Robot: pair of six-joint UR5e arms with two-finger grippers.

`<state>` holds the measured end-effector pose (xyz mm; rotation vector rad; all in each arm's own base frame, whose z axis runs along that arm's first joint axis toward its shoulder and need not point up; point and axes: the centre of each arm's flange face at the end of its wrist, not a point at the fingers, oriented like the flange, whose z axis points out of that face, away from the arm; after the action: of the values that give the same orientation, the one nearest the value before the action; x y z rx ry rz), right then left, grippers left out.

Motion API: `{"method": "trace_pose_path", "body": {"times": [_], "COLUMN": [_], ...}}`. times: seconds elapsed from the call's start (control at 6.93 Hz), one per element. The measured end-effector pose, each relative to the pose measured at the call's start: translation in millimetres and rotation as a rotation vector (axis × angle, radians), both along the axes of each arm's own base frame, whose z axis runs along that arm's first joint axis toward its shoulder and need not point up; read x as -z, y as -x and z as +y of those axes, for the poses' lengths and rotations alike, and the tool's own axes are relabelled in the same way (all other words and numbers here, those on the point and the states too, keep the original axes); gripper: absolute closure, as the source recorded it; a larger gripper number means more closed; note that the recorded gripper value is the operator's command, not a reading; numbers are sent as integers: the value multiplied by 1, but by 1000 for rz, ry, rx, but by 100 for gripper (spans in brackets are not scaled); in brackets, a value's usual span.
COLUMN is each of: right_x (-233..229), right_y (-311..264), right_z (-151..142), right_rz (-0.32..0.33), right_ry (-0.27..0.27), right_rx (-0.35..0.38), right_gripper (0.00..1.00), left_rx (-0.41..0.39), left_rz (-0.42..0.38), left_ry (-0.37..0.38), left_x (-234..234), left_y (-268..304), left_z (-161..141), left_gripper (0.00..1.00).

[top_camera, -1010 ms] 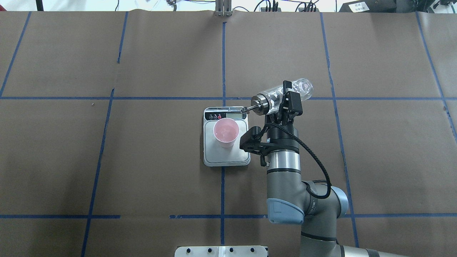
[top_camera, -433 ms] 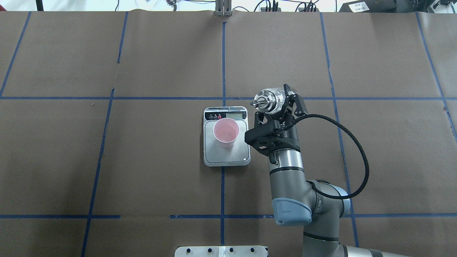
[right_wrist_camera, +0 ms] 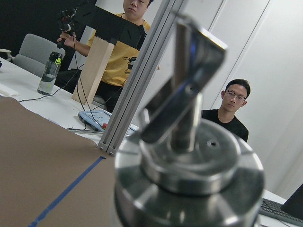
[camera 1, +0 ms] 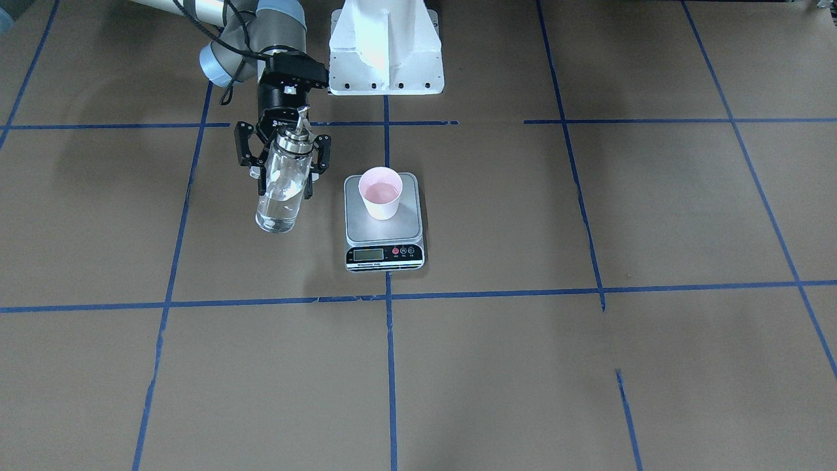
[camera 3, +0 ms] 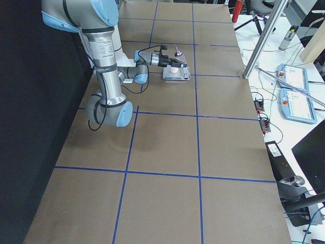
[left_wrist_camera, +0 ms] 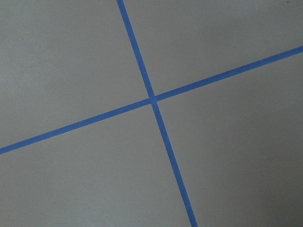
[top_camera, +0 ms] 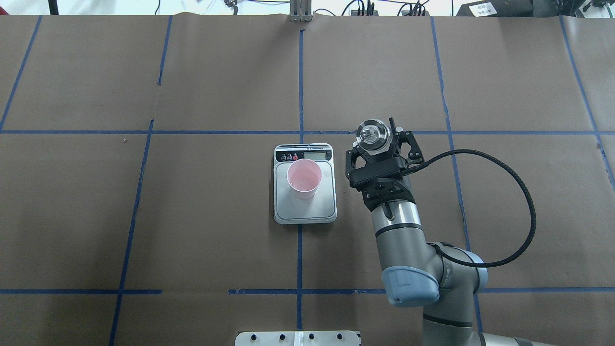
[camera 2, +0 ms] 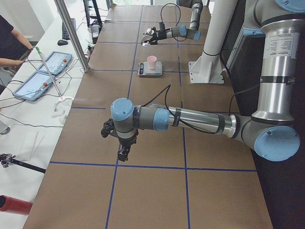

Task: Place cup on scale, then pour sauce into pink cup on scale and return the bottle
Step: 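Carry the bottle with the right gripper back toward its starting spot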

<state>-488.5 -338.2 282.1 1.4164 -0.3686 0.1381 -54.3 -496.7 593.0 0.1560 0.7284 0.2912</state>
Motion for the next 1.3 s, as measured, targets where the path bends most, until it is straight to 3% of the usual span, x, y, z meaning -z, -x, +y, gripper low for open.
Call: {"method": "trace_pose_path", "body": {"times": [0.14,0.43,0.58,1.01,1.3], "right_x": [-19,-53,-69,-114,-146], "right_y": [-12,-65,-90,-131,-144], "right_z": [-1,-9,-12,-35,-54], "right_rz": [-26,-198,-240,-392,-439], "right_ry": [25,142,195,359,425], "right_rx": [18,105,129,109,44], "right_gripper": [100,100,100,100,100], "left_rx": [2,4,4,6,10], "left_rz": [0,-1,-1,-9,-23], "left_ry": [-4,-9,-11,-18,-25], "left_x": [8,14,16,18,21], "left_y": [1,2,2,3,5], "left_z": [1,1,1,-1,-4], "left_gripper": [0,0,0,0,0]}}
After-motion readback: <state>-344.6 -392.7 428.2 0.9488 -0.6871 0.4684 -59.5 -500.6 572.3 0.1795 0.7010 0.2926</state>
